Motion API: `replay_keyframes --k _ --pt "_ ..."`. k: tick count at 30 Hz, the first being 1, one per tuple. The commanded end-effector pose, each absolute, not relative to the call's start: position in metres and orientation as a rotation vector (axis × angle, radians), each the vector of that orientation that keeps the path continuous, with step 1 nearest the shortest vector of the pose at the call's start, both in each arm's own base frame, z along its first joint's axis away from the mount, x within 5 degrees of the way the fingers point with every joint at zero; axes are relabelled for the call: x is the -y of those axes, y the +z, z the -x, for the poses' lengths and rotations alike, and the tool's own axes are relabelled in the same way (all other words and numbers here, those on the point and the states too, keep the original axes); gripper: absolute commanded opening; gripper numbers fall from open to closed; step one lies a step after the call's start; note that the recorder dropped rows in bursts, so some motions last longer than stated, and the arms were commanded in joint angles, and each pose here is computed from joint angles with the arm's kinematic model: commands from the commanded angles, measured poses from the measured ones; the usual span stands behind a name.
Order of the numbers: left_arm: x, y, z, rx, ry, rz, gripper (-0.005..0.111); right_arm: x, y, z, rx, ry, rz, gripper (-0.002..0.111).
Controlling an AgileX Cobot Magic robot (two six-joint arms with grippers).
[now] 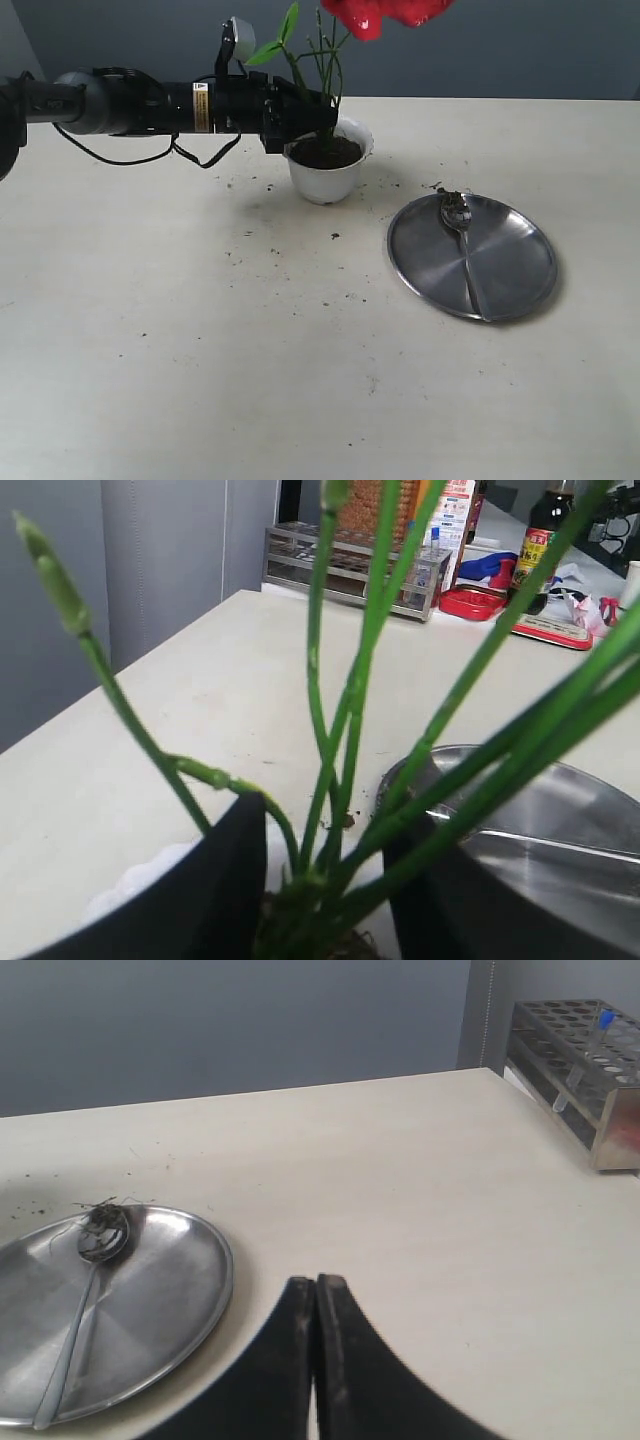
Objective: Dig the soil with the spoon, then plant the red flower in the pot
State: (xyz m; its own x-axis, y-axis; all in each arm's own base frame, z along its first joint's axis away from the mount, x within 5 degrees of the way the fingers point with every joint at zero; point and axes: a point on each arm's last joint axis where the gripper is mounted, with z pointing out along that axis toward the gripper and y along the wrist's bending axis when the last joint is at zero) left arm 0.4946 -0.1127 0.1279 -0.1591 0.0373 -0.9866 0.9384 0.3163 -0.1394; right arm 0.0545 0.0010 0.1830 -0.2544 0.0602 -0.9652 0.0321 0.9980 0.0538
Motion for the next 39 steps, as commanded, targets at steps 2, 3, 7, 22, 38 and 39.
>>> replay_keyframes --k 2,3,7,22,38,39 --pt "0.11 0.131 -0.494 -1.504 -1.049 -0.927 0.044 -0.001 0.183 -0.054 -1.822 0.022 -0.071 -0.001" --pt "0.11 0.131 -0.494 -1.507 -1.051 -0.924 0.046 -0.001 0.183 -0.054 -1.822 0.022 -0.071 -0.001" --pt "0.11 0.131 -0.494 -1.514 -1.06 -0.916 0.048 -0.001 0.183 -0.054 -1.822 0.022 -0.071 -0.001" --pt "0.11 0.15 -0.491 -1.525 -1.06 -0.955 0.054 -0.001 0.183 -0.054 -1.822 0.022 -0.071 -0.001" --pt "0.094 0.148 -0.493 -1.586 -1.072 -0.917 0.058 -0.001 0.183 -0.054 -1.822 0.022 -0.071 -0.001" --pt "0.093 0.148 -0.493 -1.59 -1.075 -0.91 0.06 -0.001 0.183 -0.054 -1.822 0.022 -0.071 -0.001"
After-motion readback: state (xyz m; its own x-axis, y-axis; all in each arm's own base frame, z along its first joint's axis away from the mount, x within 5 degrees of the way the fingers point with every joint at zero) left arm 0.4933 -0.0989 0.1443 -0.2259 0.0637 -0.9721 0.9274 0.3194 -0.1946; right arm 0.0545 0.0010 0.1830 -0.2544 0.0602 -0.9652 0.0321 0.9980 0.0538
